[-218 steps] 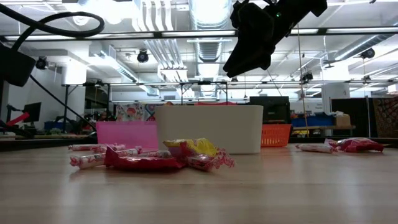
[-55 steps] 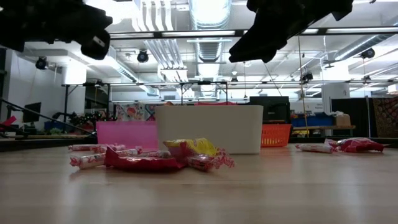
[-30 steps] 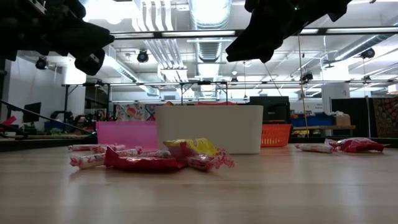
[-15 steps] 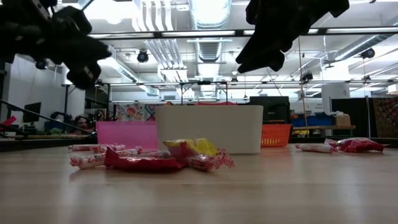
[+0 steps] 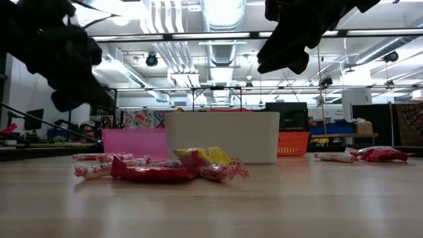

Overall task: Sort candy
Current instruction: Put the white candy into the white bin

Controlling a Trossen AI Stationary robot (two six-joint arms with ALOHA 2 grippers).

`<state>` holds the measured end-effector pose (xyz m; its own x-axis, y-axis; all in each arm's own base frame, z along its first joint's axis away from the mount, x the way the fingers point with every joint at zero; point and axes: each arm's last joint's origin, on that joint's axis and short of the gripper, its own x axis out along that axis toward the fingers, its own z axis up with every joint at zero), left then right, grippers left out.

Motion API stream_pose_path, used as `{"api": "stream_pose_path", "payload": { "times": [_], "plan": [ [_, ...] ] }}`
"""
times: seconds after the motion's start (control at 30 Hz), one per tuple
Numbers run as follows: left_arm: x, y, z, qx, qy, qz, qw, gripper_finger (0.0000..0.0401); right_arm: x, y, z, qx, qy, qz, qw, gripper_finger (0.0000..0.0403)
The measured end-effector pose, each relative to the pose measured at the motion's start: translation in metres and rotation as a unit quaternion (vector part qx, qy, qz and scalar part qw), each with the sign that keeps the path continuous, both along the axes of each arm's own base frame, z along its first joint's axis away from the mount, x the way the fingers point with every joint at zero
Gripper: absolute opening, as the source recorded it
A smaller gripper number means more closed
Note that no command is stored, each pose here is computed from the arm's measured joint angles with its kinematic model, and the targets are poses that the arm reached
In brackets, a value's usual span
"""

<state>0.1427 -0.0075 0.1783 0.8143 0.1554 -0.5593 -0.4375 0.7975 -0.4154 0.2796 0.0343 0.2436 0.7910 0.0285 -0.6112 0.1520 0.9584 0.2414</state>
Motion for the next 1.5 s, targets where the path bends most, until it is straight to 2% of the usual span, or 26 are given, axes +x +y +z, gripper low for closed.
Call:
{"api": "stream_pose_path", "payload": {
  "times": [0.13, 0.33, 0.6, 0.73, 0.83, 1.07, 1.2, 1.5],
  "plan": [
    [0.003, 0.000, -0.002, 0.005, 0.066, 0.015, 0.998, 0.0040, -0.001, 0.004, 0.000, 0.000, 0.001, 0.007, 1.000, 0.0176],
    [0.008, 0.002, -0.010, 0.057, 0.165, 0.037, 0.984, 0.0045, -0.001, 0.004, -0.001, -0.001, 0.009, 0.007, 1.000, 0.0176],
    [0.013, 0.004, -0.024, 0.114, 0.235, 0.044, 0.964, 0.0114, -0.007, 0.003, 0.003, -0.002, 0.068, -0.001, 0.998, 0.0176],
    [0.014, 0.005, -0.030, 0.147, 0.262, 0.048, 0.953, 0.0150, -0.006, 0.003, 0.008, -0.004, 0.062, 0.000, 0.998, 0.0176],
    [0.015, 0.005, -0.034, 0.158, 0.278, 0.039, 0.947, 0.0162, -0.005, 0.003, 0.010, -0.004, 0.060, 0.000, 0.998, 0.0176],
    [0.017, 0.005, -0.047, 0.164, 0.312, 0.034, 0.935, 0.0164, -0.005, 0.003, 0.009, -0.004, 0.061, 0.001, 0.998, 0.0176],
    [0.018, 0.007, -0.057, 0.163, 0.314, 0.039, 0.934, 0.0160, -0.005, 0.003, 0.009, -0.004, 0.061, 0.001, 0.998, 0.0176],
    [0.019, 0.009, -0.064, 0.148, 0.309, 0.048, 0.938, 0.0121, -0.005, 0.003, 0.009, -0.015, 0.061, 0.010, 0.998, 0.0176]
  ]
}}
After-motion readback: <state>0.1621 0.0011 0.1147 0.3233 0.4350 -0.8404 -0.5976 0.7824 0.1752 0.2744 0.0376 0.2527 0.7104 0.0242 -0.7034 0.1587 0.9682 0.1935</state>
